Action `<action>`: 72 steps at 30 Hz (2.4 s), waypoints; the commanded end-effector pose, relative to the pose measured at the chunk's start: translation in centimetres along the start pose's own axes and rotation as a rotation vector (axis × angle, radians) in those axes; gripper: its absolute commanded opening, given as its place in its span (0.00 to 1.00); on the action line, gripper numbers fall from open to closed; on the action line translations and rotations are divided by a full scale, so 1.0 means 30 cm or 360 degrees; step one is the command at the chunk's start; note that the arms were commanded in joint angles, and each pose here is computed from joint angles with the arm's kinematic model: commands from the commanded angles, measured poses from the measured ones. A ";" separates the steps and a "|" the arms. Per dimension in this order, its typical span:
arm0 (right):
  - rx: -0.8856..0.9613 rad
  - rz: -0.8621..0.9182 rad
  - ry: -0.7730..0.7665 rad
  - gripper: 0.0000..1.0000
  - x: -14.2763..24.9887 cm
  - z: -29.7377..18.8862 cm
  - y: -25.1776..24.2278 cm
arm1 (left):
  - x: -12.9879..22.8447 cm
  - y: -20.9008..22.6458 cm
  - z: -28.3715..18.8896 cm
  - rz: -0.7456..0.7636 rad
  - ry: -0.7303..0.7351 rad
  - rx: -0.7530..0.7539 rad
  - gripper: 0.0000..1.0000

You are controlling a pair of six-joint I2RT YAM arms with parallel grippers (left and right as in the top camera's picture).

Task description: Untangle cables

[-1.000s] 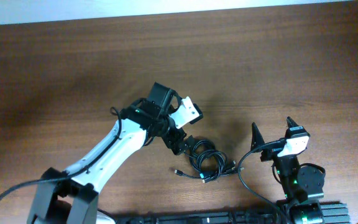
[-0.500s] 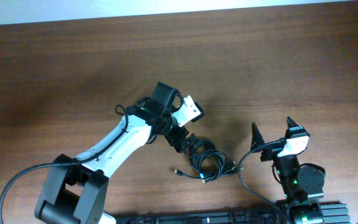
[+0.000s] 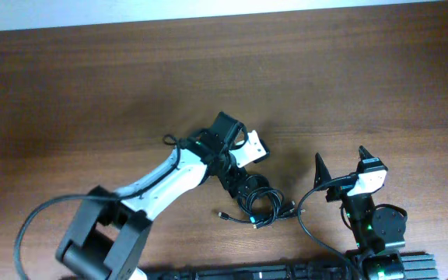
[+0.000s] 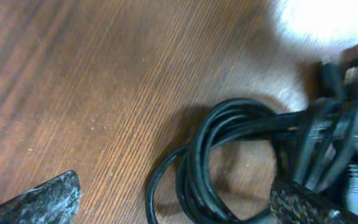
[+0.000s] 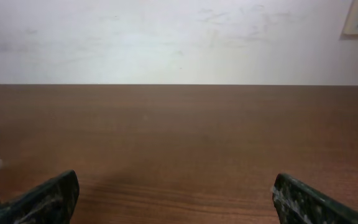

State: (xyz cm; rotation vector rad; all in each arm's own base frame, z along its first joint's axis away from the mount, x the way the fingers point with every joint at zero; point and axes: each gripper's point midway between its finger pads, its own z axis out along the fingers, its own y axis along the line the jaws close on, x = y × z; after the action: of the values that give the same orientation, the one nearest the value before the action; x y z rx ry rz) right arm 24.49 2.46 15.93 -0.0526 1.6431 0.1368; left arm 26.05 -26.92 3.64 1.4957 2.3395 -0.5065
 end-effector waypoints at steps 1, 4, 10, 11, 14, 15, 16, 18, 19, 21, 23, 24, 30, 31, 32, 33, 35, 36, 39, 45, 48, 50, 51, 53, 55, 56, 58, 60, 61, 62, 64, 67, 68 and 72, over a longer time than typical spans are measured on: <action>0.0030 0.0009 0.0001 0.99 0.007 0.000 -0.013 | 0.032 0.038 0.047 -0.0024 0.0098 -0.0069 0.92; 0.0030 0.0009 0.0001 0.99 0.007 0.000 -0.013 | 0.069 0.048 0.085 -0.0041 0.0168 -0.0073 0.91; 0.0030 0.0009 0.0000 0.99 0.007 0.000 -0.013 | 0.069 0.038 0.108 -0.0022 0.0175 -0.0064 0.83; 0.0030 0.0009 0.0001 0.99 0.007 0.000 -0.013 | 0.061 0.037 0.110 -0.0013 0.0163 -0.0067 0.77; 0.0030 0.0009 0.0000 0.99 0.007 0.000 -0.013 | 0.047 0.071 0.112 0.0018 0.0157 -0.0176 0.65; 0.0030 0.0009 0.0001 0.99 0.007 0.000 -0.013 | 0.048 0.092 0.109 0.0023 0.0165 -0.0233 0.65; 0.0030 0.0009 0.0001 0.99 0.007 0.000 -0.013 | 0.050 0.110 0.106 0.0025 0.0175 -0.0281 0.64; 0.0030 0.0009 0.0000 0.99 0.007 0.000 -0.013 | 0.055 0.177 0.089 0.0029 0.0208 -0.0459 0.59; 0.0030 0.0009 0.0001 0.99 0.007 0.000 -0.013 | 0.056 0.197 0.083 0.0029 0.0215 -0.0513 0.58; 0.0030 0.0009 0.0001 0.99 0.007 0.000 -0.013 | 0.050 0.234 0.070 0.0029 0.0213 -0.0609 0.55; 0.0030 0.0009 0.0001 0.99 0.007 0.000 -0.013 | 0.036 0.244 0.068 0.0013 0.0184 -0.0632 0.52; 0.0030 0.0009 0.0000 0.99 0.007 0.000 -0.013 | 0.031 0.247 0.067 -0.0015 0.0167 -0.0638 0.43; 0.0030 0.0009 0.0001 0.99 0.007 0.000 -0.013 | 0.002 0.233 0.076 -0.0103 0.0084 -0.0591 0.00; 0.0030 0.0009 0.0001 0.99 0.007 0.000 -0.013 | -0.003 0.227 0.078 -0.0101 0.0073 -0.0572 0.00; 0.0030 0.0009 0.0001 0.99 0.007 0.000 -0.013 | -0.006 0.226 0.078 -0.0101 0.0067 -0.0570 0.00; 0.0030 0.0009 0.0001 0.99 0.007 0.000 -0.013 | -0.008 0.227 0.078 -0.0100 0.0063 -0.0572 0.00; 0.0030 0.0009 0.0000 0.99 0.007 0.000 -0.013 | -0.014 0.229 0.077 -0.0098 0.0052 -0.0576 0.00; 0.0030 0.0009 0.0001 0.99 0.007 0.000 -0.013 | -0.017 0.231 0.077 -0.0097 0.0046 -0.0578 0.00; 0.0030 0.0009 0.0000 0.99 0.007 0.000 -0.013 | -0.031 0.235 0.069 -0.0096 0.0026 -0.0586 0.00; 0.0030 0.0009 0.0000 0.99 0.007 0.000 -0.013 | -0.139 0.244 -0.035 -0.0072 -0.0134 -0.0644 0.00; 0.0030 0.0009 0.0001 0.99 0.007 0.000 -0.013 | -0.231 0.240 -0.157 -0.0046 -0.0304 -0.0705 0.00; 0.0030 0.0009 0.0001 0.99 0.007 0.000 -0.013 | -0.286 0.230 -0.251 -0.0026 -0.0431 -0.0750 0.00; 0.0030 0.0009 0.0001 0.99 0.007 0.000 -0.013 | -0.305 0.225 -0.288 -0.0018 -0.0480 -0.0767 0.00; 0.0030 0.0009 0.0001 0.99 0.007 0.000 -0.013 | -0.345 0.210 -0.377 -0.0001 -0.0593 -0.0805 0.00; 0.0030 0.0009 0.0001 0.99 0.007 0.000 -0.013 | -0.383 0.192 -0.474 0.0017 -0.0713 -0.0845 0.00; 0.0033 0.0009 0.0001 0.99 0.007 0.000 -0.014 | -0.395 0.184 -0.511 0.0025 -0.0760 -0.0860 0.00; 0.0061 0.0009 -0.0001 0.99 0.007 -0.001 -0.024 | -0.415 0.173 -0.567 0.0036 -0.0833 -0.0885 0.00; 0.0059 0.0009 -0.0002 0.99 0.006 -0.001 -0.024 | -0.430 0.166 -0.606 0.0045 -0.0888 -0.0903 0.00; 0.0059 0.0009 -0.0005 0.99 0.005 -0.001 -0.023 | -0.437 0.163 -0.622 0.0048 -0.0913 -0.0912 0.00; 0.0060 0.0009 -0.0004 0.99 0.005 -0.001 -0.024 | -0.443 0.160 -0.634 0.0052 -0.0934 -0.0916 0.00; 0.0060 0.0008 -0.0018 0.99 -0.002 -0.001 -0.024 | -0.463 0.139 -0.654 0.0080 -0.0992 -0.0878 0.00; 0.0055 0.0003 -0.0109 0.99 -0.049 -0.002 -0.021 | -0.508 0.096 -0.693 0.0119 -0.1122 -0.0794 0.00; 0.0058 0.0001 -0.0143 0.99 -0.067 -0.004 -0.022 | -0.515 0.096 -0.704 0.0106 -0.1149 -0.0795 0.00; 0.0011 -0.0002 -0.0368 0.99 -0.181 -0.022 -0.003 | -0.547 0.080 -0.732 0.0124 -0.1239 -0.0767 0.00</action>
State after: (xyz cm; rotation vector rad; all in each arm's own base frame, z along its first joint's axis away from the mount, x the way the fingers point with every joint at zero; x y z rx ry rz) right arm 24.53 2.11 19.54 -0.0388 1.4939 0.1215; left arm 33.90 -28.47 26.53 0.9627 1.7142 -0.2796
